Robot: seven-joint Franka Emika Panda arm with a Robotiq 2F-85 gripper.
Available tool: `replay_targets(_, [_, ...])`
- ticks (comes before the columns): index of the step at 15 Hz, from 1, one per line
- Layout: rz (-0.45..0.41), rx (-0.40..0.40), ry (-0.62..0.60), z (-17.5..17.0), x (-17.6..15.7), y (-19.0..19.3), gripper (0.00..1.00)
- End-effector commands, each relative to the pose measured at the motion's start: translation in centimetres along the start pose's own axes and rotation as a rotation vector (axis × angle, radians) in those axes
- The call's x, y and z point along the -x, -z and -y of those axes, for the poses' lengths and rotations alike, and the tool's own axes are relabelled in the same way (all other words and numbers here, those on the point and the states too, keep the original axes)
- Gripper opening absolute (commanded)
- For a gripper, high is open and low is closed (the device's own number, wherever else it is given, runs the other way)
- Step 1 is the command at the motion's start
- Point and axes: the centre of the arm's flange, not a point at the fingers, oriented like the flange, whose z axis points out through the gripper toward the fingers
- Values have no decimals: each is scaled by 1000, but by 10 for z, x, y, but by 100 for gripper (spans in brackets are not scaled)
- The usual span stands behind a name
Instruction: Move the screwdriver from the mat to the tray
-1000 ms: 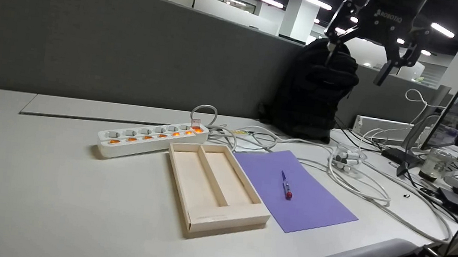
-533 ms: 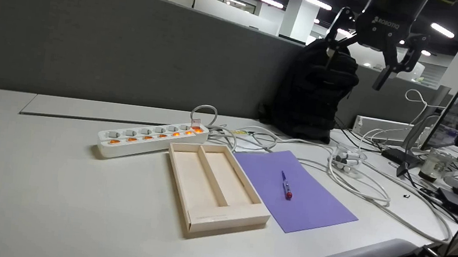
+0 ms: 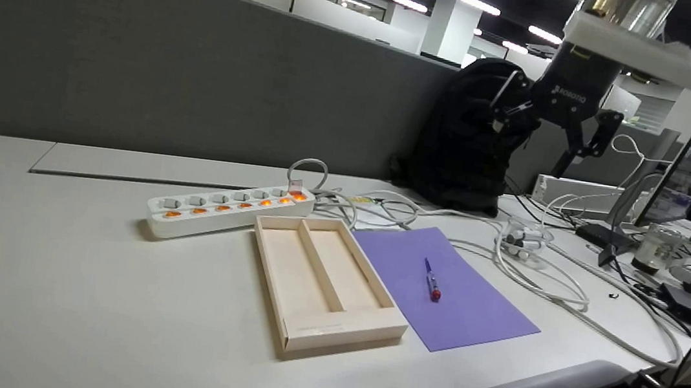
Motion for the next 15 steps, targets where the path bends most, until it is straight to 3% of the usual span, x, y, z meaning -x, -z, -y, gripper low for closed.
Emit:
replay_targets(1, [58,15,66,-1,-40,-36,100])
replay_targets(13, [52,70,140,21,-75,-150,100])
replay_targets(15, [59,71,148,16,-62,-145,100])
